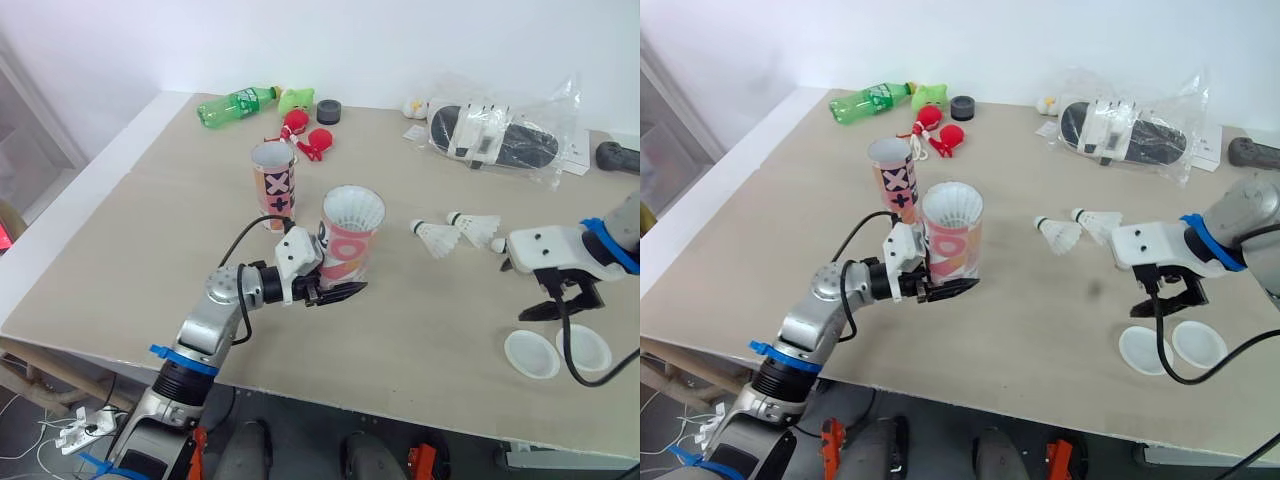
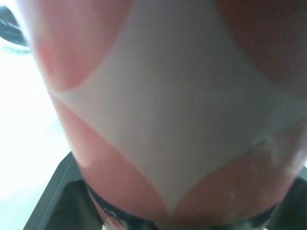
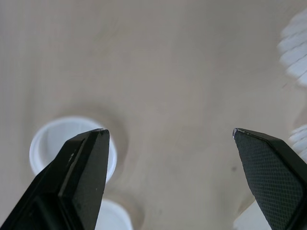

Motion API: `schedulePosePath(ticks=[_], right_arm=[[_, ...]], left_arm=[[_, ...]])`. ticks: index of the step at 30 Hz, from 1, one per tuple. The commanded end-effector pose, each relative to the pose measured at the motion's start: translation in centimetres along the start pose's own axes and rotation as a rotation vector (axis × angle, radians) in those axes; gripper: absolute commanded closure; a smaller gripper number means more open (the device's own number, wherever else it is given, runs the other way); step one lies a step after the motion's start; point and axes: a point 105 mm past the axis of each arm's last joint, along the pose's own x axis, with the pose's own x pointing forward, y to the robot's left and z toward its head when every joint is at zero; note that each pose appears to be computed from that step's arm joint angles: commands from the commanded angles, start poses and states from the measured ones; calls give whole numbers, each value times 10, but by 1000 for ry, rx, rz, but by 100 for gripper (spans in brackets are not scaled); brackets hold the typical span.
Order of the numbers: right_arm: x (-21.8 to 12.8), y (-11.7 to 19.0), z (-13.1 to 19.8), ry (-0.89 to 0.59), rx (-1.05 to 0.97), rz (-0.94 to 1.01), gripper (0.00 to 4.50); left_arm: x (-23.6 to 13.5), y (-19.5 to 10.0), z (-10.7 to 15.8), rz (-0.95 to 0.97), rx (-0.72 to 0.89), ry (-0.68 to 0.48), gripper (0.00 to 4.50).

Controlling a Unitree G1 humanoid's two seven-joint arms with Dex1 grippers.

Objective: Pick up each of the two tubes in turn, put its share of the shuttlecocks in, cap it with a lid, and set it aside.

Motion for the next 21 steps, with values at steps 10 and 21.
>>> schedulePosePath(ticks=[10, 21], right_arm=[[23, 24, -28, 106, 31, 82, 6], [47, 30, -34, 96, 73, 88, 183]], left_arm=[[1, -4, -48, 73, -17, 10, 149], [-1, -2, -55, 100, -25, 3, 149]])
